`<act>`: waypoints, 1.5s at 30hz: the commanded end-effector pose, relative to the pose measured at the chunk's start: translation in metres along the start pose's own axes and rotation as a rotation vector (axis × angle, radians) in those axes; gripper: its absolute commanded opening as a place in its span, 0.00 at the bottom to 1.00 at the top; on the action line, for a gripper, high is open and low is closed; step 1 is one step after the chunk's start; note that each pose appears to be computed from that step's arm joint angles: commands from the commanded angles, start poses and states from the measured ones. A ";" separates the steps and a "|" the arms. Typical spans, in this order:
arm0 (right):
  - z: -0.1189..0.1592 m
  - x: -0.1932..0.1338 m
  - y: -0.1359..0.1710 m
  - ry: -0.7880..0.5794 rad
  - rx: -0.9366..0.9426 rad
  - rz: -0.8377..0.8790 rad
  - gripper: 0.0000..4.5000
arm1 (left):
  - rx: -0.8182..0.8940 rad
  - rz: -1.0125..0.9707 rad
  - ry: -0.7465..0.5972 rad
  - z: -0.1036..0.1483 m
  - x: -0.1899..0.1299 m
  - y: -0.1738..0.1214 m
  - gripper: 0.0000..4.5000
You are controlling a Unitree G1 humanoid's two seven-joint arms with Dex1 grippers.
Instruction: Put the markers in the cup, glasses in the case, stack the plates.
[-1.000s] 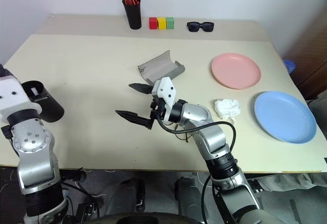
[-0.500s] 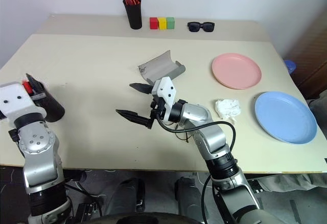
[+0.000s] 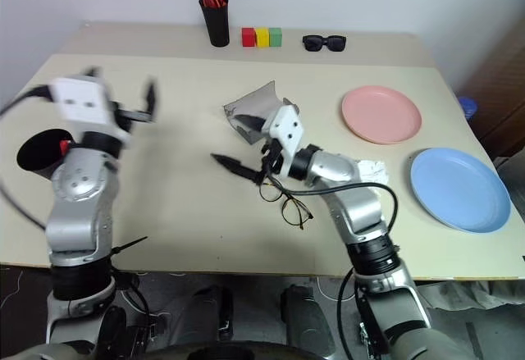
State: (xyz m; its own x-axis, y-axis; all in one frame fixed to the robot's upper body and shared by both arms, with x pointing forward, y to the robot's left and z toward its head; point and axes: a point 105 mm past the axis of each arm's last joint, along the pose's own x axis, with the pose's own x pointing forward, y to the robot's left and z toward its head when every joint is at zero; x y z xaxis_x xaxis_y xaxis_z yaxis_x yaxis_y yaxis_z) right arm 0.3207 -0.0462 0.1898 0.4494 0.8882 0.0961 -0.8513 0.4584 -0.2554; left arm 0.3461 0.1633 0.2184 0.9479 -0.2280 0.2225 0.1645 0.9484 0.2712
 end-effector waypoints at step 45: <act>-0.023 -0.113 -0.011 0.341 -0.181 -0.320 1.00 | 0.036 -1.114 0.282 -0.052 0.043 -0.092 0.01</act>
State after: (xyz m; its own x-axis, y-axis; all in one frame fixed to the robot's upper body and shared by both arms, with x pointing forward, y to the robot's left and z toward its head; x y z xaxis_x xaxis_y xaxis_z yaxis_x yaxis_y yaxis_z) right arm 0.2863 -0.1592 0.1505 0.7817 0.6041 -0.1547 -0.6057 0.6766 -0.4188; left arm 0.3958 0.0831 0.1402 0.3727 -0.8461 -0.3810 0.9279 0.3427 0.1468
